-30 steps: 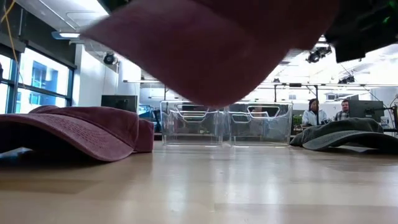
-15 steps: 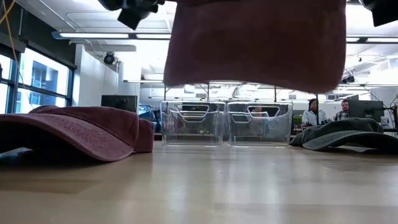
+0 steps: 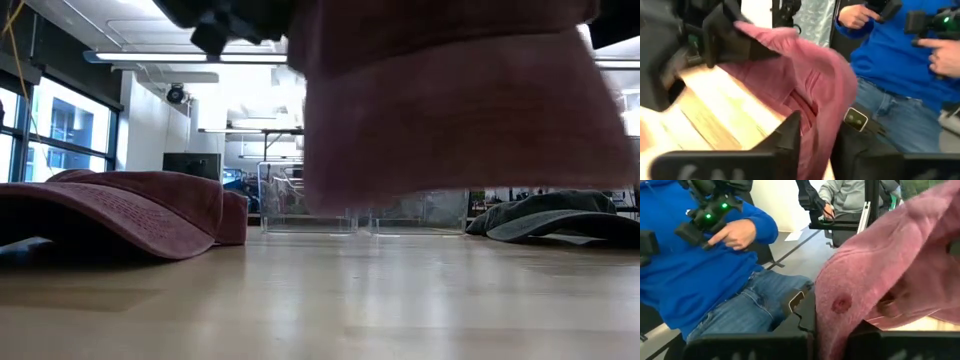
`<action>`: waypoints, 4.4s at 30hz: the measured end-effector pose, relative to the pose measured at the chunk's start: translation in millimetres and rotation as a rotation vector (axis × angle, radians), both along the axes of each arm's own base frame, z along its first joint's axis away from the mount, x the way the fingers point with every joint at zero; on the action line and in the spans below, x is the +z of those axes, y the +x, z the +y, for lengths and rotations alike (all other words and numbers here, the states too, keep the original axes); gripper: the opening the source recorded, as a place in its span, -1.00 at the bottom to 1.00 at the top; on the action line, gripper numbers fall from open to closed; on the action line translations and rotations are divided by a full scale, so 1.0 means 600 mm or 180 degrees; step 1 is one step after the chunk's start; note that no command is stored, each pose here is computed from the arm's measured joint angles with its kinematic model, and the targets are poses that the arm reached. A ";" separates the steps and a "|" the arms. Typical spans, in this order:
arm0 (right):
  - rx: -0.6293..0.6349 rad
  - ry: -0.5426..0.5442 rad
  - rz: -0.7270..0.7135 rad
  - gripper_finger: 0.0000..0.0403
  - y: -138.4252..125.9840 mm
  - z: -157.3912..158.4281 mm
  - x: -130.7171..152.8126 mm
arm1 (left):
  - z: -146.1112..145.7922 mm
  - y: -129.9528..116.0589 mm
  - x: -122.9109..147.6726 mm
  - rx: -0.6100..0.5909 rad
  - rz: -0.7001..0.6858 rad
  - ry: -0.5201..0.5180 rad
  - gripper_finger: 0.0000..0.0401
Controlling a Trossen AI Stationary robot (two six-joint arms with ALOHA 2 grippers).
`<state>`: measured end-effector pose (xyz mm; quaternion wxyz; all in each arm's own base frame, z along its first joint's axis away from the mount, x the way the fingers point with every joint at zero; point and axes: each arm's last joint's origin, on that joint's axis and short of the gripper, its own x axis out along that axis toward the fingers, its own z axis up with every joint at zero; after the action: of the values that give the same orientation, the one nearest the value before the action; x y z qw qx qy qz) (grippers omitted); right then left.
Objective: Pick & Place hat
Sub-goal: Put the right red cap into the left transparent bin
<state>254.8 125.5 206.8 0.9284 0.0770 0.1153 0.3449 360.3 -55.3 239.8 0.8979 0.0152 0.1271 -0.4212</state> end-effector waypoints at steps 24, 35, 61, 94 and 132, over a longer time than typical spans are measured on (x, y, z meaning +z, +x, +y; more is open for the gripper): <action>-0.0216 -0.0068 0.0291 -0.99 0.001 -0.007 -0.013 | 0.015 0.030 0.016 -0.0024 0.0120 -0.0167 0.13; -0.0221 -0.0079 0.0275 -0.97 0.001 -0.007 -0.013 | 0.013 0.045 0.017 0.0168 0.0300 -0.0091 0.14; -0.0257 -0.0141 0.0231 -0.97 0.002 -0.008 -0.013 | 0.002 0.066 -0.021 0.0189 0.0546 -0.0339 0.13; -0.0905 -0.0241 0.1639 -0.23 -0.042 -0.036 -0.032 | 0.017 0.070 -0.004 -0.0441 0.0058 -0.0480 -0.99; -0.2551 -0.0821 0.1251 -0.22 -0.089 0.004 -0.042 | 0.345 -0.088 0.223 0.2199 -0.0340 0.1977 -1.00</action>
<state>201.6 127.8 181.4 0.9510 0.0633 0.2921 -0.0793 307.7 151.5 373.8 0.9438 0.2617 0.1983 -0.0382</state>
